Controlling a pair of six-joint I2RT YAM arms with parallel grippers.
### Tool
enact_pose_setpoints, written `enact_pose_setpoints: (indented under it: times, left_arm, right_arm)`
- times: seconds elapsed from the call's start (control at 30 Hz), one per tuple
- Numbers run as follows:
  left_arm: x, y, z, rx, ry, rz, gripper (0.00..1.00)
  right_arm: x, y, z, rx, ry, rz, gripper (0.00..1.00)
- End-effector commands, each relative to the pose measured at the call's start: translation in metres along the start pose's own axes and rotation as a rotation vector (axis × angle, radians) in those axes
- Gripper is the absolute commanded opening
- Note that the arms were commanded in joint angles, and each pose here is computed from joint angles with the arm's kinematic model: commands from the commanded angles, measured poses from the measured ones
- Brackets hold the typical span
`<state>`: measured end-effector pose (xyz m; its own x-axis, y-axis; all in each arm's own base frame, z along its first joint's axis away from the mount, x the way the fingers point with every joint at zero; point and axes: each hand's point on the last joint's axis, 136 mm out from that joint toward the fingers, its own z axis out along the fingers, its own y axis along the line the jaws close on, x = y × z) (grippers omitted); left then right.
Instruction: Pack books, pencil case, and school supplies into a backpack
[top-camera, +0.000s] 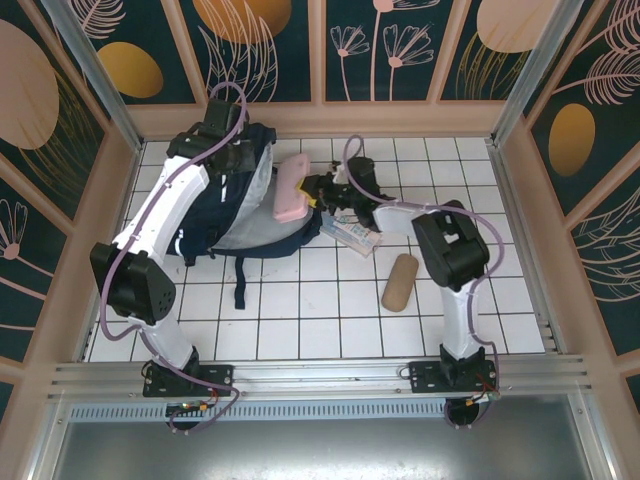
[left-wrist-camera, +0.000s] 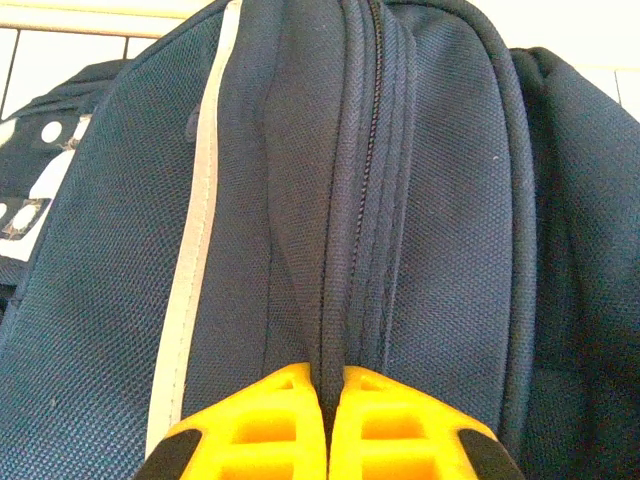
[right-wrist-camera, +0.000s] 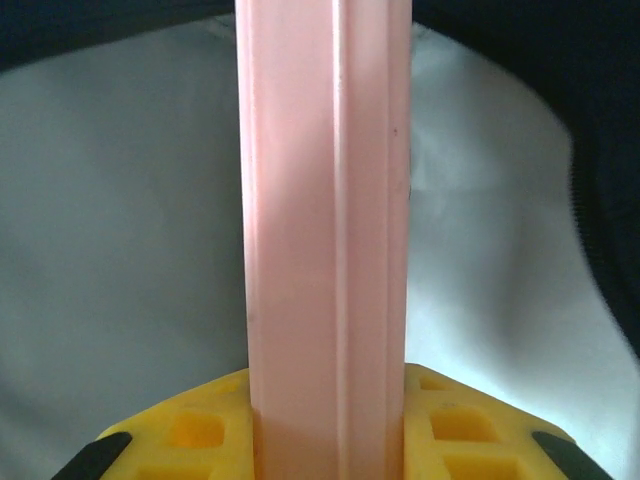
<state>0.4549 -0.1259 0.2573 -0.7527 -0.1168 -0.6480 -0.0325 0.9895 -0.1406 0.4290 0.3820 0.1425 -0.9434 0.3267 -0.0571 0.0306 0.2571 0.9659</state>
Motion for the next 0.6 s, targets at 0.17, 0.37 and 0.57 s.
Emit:
enact_pose_setpoints:
  times: [0.17,0.37,0.57]
  left_arm:
    - [-0.055,-0.030,-0.056,0.192,-0.193,-0.086,0.00]
    - [-0.046,-0.032,-0.052,0.213,-0.176,-0.104,0.00]
    - [-0.040,-0.030,-0.048,0.209,-0.162,-0.106,0.00]
  right_arm:
    - [0.017,-0.002,0.077,-0.011,-0.012,0.046,0.21]
    - [0.034,-0.012,0.123,0.018,0.052,0.044,0.22]
    - [0.041,-0.026,0.144,0.081,0.119,0.034,0.38]
